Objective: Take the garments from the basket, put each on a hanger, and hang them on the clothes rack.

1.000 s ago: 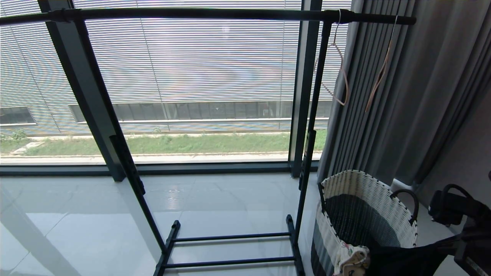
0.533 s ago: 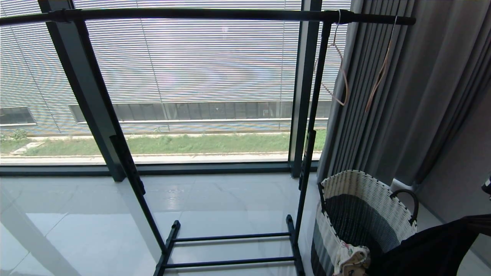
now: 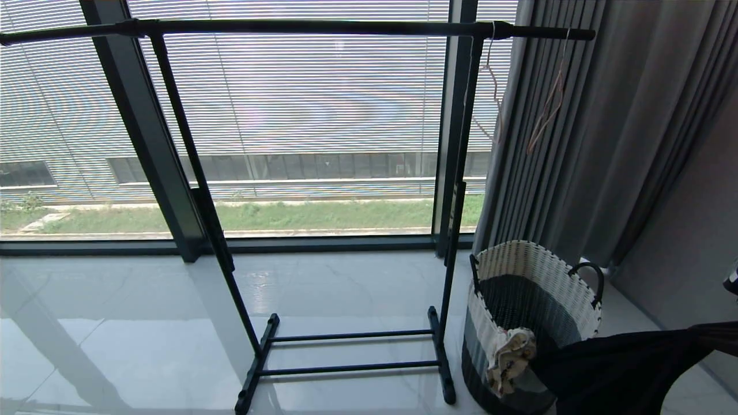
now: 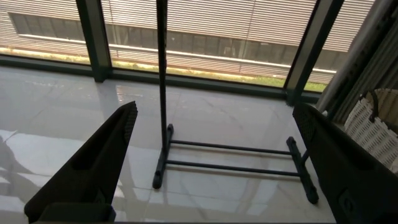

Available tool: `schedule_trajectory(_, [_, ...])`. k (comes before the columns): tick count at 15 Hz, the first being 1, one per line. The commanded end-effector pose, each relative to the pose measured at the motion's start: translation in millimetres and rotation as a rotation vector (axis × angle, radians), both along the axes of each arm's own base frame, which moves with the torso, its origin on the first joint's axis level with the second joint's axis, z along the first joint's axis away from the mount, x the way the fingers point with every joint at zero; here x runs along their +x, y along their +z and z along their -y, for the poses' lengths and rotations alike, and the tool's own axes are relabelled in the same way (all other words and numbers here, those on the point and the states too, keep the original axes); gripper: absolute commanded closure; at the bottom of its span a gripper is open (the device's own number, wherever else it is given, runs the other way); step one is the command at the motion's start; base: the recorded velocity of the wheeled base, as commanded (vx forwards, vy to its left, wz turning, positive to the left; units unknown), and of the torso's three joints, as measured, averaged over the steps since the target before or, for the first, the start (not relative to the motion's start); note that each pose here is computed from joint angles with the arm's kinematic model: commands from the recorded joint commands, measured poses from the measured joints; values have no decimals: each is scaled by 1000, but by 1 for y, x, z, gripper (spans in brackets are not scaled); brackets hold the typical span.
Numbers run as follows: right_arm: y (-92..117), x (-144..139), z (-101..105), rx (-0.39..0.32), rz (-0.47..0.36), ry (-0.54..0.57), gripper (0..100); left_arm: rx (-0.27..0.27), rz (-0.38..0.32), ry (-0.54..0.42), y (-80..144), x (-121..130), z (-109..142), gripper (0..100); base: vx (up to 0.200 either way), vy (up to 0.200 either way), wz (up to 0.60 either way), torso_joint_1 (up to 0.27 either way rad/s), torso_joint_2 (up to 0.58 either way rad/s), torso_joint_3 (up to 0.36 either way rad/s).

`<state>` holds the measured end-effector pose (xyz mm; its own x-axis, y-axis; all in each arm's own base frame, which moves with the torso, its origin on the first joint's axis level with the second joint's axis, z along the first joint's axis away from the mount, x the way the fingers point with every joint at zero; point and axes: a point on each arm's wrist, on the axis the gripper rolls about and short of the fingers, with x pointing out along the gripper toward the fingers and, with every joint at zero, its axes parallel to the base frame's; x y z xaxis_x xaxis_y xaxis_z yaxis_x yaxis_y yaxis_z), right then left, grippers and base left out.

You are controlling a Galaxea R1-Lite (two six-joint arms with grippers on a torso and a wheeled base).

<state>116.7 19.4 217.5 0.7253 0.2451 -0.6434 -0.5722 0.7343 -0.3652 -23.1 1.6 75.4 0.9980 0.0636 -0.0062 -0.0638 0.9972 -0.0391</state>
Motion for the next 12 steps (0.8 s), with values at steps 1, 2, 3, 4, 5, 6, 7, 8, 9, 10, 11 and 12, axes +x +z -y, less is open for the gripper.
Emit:
schedule_trajectory(1, [-2,3,-2,3,-17,14,100,0,-1,1,0,0,0,0,-200,0,0,2,2,2])
schedule_trajectory(2, [-3,4,-2,10,-24,23,100,1,-2,1,0,0,0,0,-200,0,0,-2,2,2])
schedule_trajectory(3, [-4,7,-3,20,-32,36,100,1,-2,1,0,0,0,0,-200,0,0,-2,2,2])
schedule_trajectory(4, [-4,8,-4,31,-39,52,100,3,-2,1,0,0,0,0,-200,0,0,-2,2,-2])
schedule_trajectory(5, [-4,9,-5,45,-35,69,100,4,-3,1,0,0,0,0,0,0,0,0,0,0])
schedule_trajectory(6, [-3,10,-8,70,-32,92,100,7,-3,-1,0,0,0,0,0,0,0,0,0,0])
schedule_trajectory(7, [-3,11,-13,102,-37,128,100,55,-6,-7,0,0,0,0,0,0,0,0,0,0])
schedule_trajectory(8, [-2,13,-17,122,-33,144,100,82,-8,-11,0,0,0,0,0,0,0,0,0,0])
schedule_trajectory(9, [0,18,-27,163,-15,172,100,96,-9,-14,0,0,0,0,0,0,0,0,0,0])
schedule_trajectory(10, [2,22,-36,202,0,202,100,110,-6,-44,0,0,1,0,0,0,0,0,0,0])
schedule_trajectory(11, [4,26,-43,229,15,220,100,110,0,-67,1,0,1,0,0,0,0,0,0,0])
schedule_trajectory(12, [5,31,-53,257,34,251,100,92,40,-119,30,-1,1,0,0,0,0,0,0,0])
